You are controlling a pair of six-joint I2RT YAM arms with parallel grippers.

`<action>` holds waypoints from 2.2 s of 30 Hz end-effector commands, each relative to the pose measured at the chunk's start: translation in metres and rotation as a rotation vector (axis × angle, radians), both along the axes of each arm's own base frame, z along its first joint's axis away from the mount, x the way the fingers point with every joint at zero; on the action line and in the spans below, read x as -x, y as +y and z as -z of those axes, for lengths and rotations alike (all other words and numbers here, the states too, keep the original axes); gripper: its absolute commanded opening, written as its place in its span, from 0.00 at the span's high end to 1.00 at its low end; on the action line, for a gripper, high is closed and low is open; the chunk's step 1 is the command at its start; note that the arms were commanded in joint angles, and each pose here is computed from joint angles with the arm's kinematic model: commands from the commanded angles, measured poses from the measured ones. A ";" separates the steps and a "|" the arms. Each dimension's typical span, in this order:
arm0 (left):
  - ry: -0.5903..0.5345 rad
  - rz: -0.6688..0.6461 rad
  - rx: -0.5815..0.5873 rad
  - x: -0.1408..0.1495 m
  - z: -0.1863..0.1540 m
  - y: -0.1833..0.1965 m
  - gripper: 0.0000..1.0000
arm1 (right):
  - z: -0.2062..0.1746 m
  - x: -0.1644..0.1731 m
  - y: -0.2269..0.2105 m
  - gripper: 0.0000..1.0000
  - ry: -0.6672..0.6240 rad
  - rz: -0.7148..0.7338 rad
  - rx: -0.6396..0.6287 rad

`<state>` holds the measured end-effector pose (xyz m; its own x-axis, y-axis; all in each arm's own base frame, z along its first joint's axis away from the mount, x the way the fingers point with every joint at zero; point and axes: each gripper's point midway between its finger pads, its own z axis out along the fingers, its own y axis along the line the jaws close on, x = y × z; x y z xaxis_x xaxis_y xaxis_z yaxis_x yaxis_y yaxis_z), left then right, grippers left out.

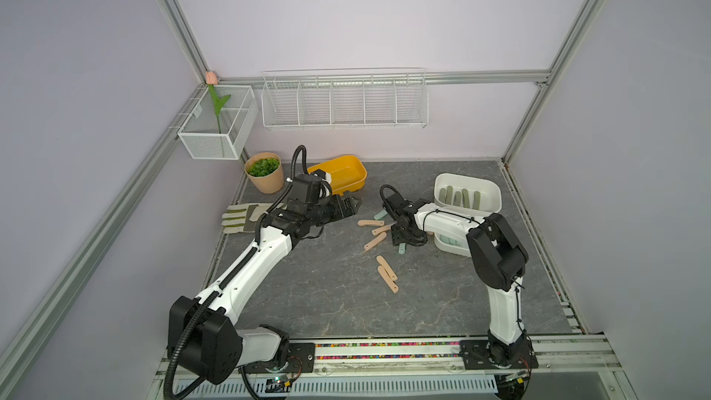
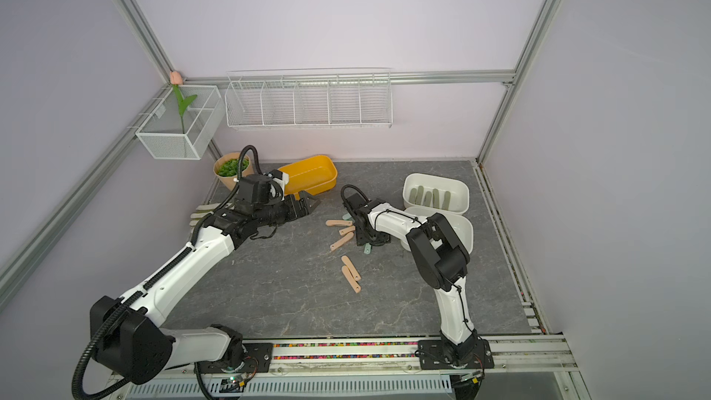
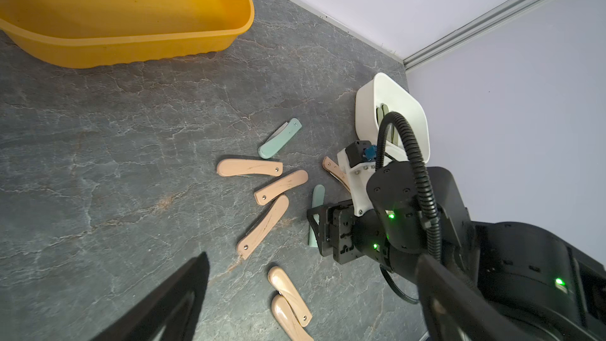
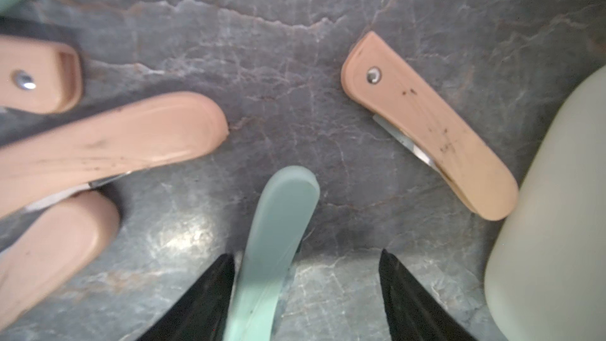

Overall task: Place the fruit knives into the storage box by color
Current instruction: Pick up the fruit knife from the center of the board.

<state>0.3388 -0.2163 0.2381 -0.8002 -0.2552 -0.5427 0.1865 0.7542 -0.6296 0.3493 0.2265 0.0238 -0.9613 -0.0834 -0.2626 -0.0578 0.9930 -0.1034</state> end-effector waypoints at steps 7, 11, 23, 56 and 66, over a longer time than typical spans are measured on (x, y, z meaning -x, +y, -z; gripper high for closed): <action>-0.004 -0.006 0.016 -0.003 0.000 0.000 0.01 | 0.011 0.003 0.003 0.45 0.043 0.010 -0.059; 0.000 -0.008 0.018 -0.003 0.000 0.001 0.01 | 0.015 -0.002 0.003 0.49 0.055 0.015 -0.073; -0.002 -0.004 0.023 -0.004 0.001 -0.001 0.01 | 0.020 -0.011 0.010 0.60 0.066 0.006 -0.092; 0.017 0.002 0.117 -0.011 -0.007 -0.015 0.01 | -0.045 -0.030 0.032 0.75 -0.060 -0.037 -0.247; 0.016 0.067 0.131 -0.008 -0.013 -0.052 0.01 | -0.093 -0.040 0.002 0.75 -0.143 0.013 -0.324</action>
